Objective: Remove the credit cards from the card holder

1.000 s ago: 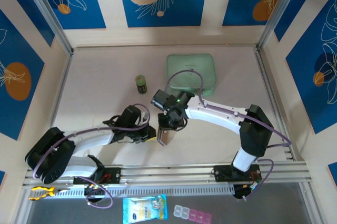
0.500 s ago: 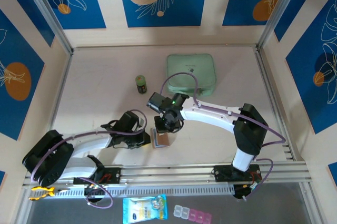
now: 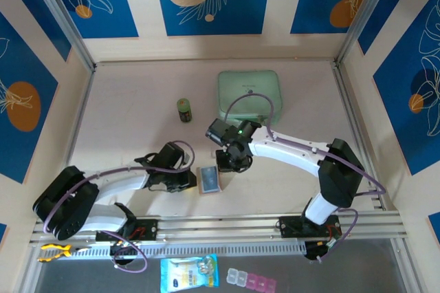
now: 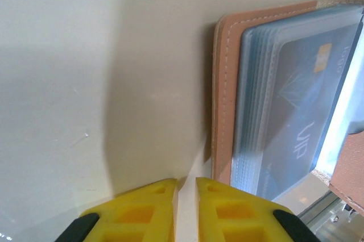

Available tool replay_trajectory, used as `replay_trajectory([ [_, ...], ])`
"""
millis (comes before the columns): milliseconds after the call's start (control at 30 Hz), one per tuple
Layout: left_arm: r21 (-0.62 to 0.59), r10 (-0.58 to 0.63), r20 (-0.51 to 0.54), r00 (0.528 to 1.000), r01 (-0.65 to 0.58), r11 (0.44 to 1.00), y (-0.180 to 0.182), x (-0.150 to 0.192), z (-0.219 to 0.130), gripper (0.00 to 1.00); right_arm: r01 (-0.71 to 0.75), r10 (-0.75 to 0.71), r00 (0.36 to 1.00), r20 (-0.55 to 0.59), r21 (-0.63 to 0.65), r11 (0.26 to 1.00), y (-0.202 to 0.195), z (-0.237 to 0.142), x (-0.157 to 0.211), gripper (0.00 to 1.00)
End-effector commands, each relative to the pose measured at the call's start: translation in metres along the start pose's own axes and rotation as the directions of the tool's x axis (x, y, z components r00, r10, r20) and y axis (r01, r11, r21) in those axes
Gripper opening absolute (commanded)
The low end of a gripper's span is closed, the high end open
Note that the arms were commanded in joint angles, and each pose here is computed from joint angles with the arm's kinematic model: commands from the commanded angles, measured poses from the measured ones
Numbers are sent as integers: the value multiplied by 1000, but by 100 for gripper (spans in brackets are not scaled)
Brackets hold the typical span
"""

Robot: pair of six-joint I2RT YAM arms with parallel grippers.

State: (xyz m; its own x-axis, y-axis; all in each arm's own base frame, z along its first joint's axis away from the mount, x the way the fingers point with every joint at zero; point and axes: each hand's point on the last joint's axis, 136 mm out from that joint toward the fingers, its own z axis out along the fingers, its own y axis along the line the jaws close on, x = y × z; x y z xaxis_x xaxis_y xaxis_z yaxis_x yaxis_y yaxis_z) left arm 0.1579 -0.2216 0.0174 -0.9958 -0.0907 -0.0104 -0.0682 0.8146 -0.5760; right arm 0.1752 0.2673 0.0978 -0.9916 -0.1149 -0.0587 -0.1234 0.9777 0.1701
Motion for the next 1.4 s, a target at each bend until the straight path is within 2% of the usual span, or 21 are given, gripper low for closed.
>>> replay_trajectory([
  [0,-1,23,21,1000,-23,1000,-8,-11,-3,16,-13,13,1000,-9,39,999,-20,-1,7,9],
  [367,31,21,7,1000,-21,999,-21,-17,2,16,-69,71,997,-25,67,995,-54,16,13,9],
  [933,34,10,-16,1000,-9,999,-20,-16,10,15,-90,99,994,-51,162,983,-78,49,15,11],
  [1367,50,2,-25,1000,0,999,-22,-14,11,15,-83,109,992,-62,323,943,-98,57,18,26],
])
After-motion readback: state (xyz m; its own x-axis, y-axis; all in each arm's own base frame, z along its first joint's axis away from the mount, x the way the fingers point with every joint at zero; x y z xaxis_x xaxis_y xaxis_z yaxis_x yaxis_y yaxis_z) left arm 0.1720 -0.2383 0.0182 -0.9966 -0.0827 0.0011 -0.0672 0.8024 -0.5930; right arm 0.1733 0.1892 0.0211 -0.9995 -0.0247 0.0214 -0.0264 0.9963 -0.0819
